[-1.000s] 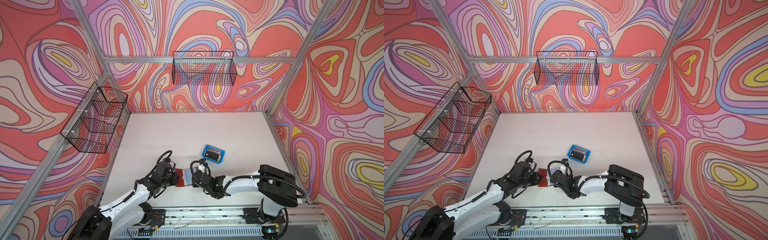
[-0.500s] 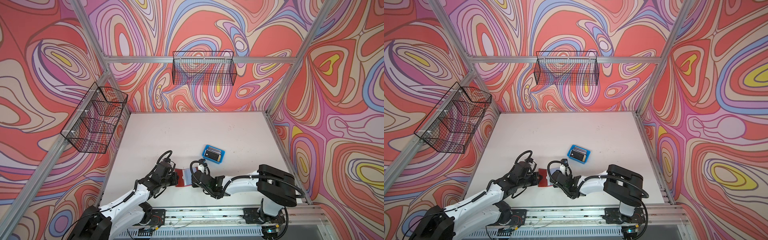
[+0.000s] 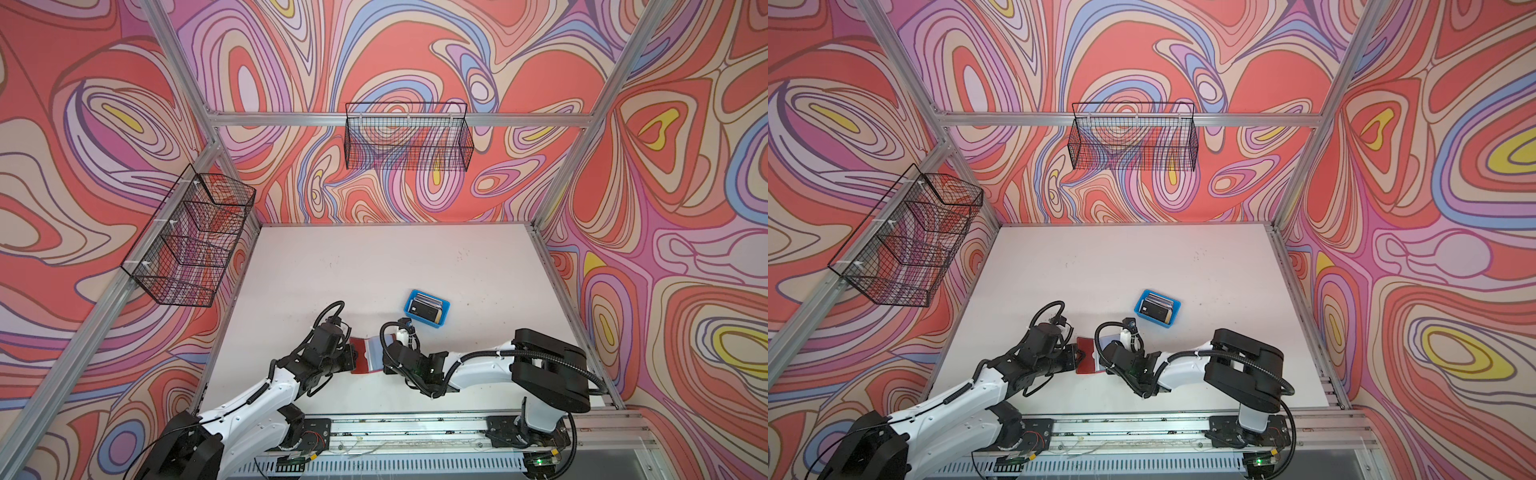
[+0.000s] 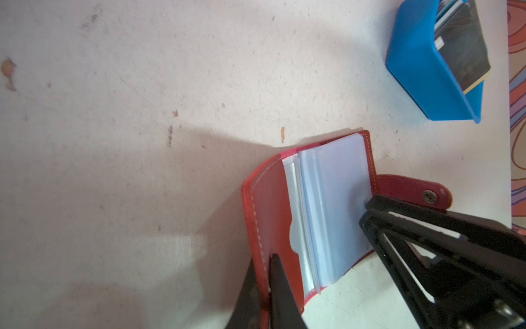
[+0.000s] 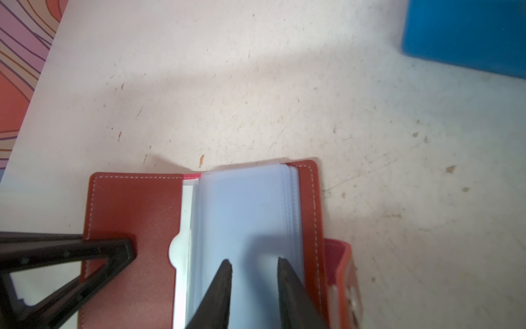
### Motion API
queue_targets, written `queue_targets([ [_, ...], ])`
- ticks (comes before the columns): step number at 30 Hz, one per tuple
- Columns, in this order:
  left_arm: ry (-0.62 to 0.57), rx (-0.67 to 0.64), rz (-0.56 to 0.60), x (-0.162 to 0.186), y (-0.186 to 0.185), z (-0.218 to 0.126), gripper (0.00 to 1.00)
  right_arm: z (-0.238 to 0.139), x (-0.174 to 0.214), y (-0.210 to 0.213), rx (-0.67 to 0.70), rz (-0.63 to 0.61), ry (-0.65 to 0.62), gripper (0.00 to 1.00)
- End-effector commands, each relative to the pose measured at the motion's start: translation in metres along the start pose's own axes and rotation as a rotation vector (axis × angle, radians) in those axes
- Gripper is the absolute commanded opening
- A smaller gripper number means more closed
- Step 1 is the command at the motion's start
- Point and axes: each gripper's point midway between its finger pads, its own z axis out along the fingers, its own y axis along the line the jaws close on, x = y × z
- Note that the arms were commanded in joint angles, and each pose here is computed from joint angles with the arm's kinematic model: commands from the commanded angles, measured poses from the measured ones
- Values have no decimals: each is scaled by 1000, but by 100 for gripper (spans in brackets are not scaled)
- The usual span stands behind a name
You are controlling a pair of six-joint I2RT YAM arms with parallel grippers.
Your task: Put the credit cards into the card holder
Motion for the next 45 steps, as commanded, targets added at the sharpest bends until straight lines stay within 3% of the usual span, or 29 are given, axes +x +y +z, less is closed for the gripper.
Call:
queue_targets([
  [1, 11, -14, 0, 3, 4, -1, 8, -3, -1, -11, 33, 10, -9, 30],
  [18, 10, -8, -3, 2, 2, -2, 8, 7, 14, -10, 16, 16, 33, 30],
  [31, 9, -11, -6, 2, 3, -1, 9, 20, 35, 19, -82, 27, 95, 29],
  [40, 5, -29, -8, 2, 6, -1, 8, -12, -10, 9, 9, -12, -44, 36],
  [45, 5, -26, -7, 1, 5, -2, 8, -8, -3, 2, 31, -9, -31, 35],
])
